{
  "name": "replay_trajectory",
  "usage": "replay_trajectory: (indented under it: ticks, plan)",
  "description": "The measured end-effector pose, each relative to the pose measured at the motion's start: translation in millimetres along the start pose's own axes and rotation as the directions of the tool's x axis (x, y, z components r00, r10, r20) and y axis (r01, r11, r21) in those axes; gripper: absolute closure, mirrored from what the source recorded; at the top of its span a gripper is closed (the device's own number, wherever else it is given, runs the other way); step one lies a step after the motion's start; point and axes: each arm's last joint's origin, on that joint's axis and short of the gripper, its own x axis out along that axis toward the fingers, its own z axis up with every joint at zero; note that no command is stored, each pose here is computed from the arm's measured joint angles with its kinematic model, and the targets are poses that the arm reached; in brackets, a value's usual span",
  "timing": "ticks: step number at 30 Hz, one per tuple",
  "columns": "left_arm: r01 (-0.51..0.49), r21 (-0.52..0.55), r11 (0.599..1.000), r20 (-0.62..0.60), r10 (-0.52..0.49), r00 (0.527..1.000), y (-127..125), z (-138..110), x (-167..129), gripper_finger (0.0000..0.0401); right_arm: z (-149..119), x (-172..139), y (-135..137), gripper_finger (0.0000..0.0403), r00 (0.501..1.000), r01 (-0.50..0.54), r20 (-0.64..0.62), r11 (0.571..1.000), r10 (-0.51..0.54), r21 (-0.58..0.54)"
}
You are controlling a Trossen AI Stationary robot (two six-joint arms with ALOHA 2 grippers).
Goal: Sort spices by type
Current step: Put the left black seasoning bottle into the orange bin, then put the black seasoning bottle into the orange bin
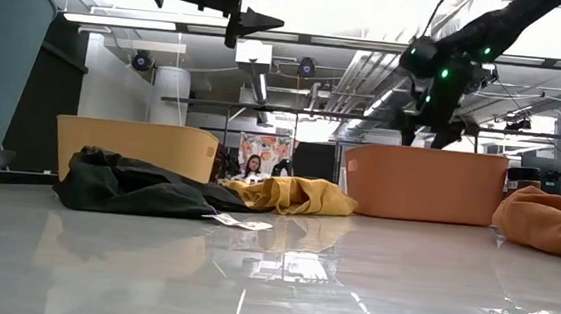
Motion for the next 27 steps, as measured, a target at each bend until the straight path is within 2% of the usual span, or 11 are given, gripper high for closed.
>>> replay_trajectory:
  ticks: [6,10,12,17,21,25,27]
  plan:
    - [0.000,0.018,1.000,0.000,0.000,1.000,0,0,0,0.0155,11,-44,-20,0.0128,0.994,-0.104,0.014,0.994,0.104,-0.019]
    - [-0.001,0.036,0.999,0.000,0.001,1.000,0,0,0,0.0155,10,-81,-35,0.0128,0.987,-0.157,0.033,0.987,0.156,0.026]
    - [-0.002,0.046,0.999,0.001,0.002,1.000,1,0,0,0.0155,8,-96,-44,0.0128,0.990,-0.135,0.061,0.987,0.130,0.089]
    - [-0.011,0.054,0.998,0.005,0.011,1.000,3,1,-1,0.0155,-5,-112,-67,0.0132,0.994,0.086,0.043,0.976,-0.097,0.202]
    - [-0.020,0.053,0.998,0.009,0.020,1.000,6,2,-2,0.0155,-14,-109,-80,0.0151,0.959,0.278,-0.027,0.916,-0.282,0.288]
    - [-0.026,0.053,0.998,0.011,0.025,1.000,8,3,-2,0.0155,-22,-100,-87,0.0195,0.900,0.436,-0.108,0.855,-0.423,0.282]
    - [-0.025,0.053,0.998,0.011,0.025,1.000,8,3,-2,0.0155,-26,-93,-87,0.0231,0.875,0.484,-0.147,0.842,-0.461,0.237]
